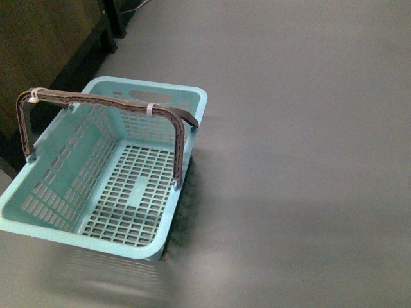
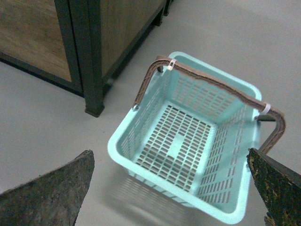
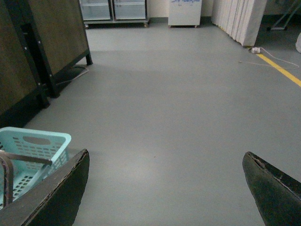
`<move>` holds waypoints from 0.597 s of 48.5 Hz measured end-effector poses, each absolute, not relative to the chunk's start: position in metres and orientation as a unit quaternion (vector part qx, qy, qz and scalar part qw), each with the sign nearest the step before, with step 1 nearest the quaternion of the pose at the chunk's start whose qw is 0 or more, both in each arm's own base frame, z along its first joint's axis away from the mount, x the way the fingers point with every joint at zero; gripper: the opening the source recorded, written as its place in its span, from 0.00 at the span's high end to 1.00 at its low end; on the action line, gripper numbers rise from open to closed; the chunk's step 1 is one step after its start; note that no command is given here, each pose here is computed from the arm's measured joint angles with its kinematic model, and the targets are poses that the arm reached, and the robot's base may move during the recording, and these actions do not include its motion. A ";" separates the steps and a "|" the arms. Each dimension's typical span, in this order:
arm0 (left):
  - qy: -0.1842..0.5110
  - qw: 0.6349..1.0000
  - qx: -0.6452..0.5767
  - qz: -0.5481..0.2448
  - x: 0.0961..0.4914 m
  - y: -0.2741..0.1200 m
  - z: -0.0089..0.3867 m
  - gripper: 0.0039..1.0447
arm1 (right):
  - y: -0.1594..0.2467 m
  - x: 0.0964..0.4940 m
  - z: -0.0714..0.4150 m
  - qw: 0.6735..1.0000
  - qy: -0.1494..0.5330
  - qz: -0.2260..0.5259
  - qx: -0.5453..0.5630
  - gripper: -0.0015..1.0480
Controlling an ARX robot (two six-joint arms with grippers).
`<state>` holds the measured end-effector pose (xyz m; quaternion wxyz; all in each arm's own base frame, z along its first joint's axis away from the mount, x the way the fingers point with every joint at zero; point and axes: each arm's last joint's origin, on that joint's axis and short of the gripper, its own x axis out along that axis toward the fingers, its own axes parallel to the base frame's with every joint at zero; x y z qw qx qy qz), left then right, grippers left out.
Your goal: Pick lemon and mango into basket
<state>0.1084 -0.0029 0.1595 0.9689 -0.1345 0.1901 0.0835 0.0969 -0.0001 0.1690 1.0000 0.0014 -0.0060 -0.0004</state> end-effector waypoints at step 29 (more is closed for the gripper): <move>0.278 0.821 -0.476 0.147 0.263 -0.040 0.116 0.06 | 0.000 0.097 0.169 1.000 -0.006 0.000 0.001 0.08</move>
